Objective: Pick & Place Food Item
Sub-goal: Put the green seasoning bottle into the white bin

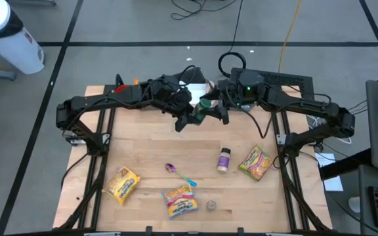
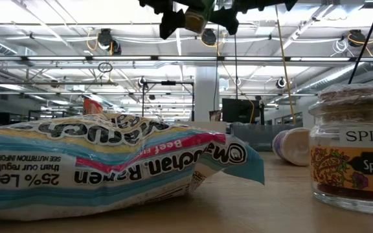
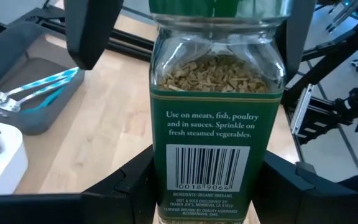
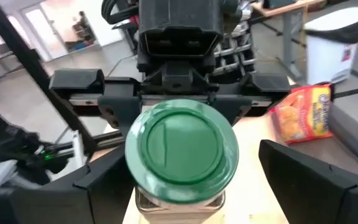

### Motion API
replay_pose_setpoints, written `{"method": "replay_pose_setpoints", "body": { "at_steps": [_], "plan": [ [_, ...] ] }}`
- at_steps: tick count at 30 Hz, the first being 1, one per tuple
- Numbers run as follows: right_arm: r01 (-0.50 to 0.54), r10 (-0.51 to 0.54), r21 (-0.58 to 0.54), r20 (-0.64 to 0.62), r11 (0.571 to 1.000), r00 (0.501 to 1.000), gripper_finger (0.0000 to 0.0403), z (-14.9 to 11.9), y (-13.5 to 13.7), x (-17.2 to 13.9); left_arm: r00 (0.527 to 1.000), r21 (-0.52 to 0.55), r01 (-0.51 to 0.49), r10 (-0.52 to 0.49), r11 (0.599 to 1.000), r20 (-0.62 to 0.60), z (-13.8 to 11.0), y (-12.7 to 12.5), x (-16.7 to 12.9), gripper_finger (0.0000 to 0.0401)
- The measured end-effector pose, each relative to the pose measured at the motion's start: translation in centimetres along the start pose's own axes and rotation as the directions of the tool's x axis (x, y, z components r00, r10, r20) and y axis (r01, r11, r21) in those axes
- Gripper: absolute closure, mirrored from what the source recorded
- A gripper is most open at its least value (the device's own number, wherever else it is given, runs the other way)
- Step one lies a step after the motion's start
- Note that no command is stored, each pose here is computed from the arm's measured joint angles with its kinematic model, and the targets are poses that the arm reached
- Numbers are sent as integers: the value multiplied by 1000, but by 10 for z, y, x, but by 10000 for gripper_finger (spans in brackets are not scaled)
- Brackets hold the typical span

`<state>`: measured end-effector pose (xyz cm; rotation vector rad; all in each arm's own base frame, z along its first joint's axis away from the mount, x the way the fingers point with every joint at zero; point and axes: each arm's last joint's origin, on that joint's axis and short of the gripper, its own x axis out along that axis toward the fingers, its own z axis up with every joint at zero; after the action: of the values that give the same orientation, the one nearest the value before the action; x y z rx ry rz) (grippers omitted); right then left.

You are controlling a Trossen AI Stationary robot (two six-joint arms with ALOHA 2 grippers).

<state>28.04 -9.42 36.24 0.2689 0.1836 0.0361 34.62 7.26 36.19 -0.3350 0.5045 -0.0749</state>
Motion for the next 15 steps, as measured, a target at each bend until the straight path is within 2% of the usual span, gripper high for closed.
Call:
{"method": "replay_pose_setpoints", "body": {
  "at_steps": [3, 9, 13, 15],
  "plan": [
    [-8, 8, 2, 6, 1000, 1000, 85, 0, -1, 3, 1000, 0, 4, -4, 1000, -8, -1, 0, 0, 196],
    [-114, 112, 46, 43, 992, 993, 98, 5, -2, 1, 999, -9, 32, -32, 999, -38, -3, -1, -1, 196],
    [-203, 202, 95, 16, 975, 979, 113, 4, -2, 1, 996, -23, 49, -50, 999, -68, -6, -2, -1, 196],
    [-212, 214, 114, -1, 971, 977, 120, 2, -2, 1, 995, -40, 50, -53, 998, -85, -8, -2, -1, 196]
  ]
}}
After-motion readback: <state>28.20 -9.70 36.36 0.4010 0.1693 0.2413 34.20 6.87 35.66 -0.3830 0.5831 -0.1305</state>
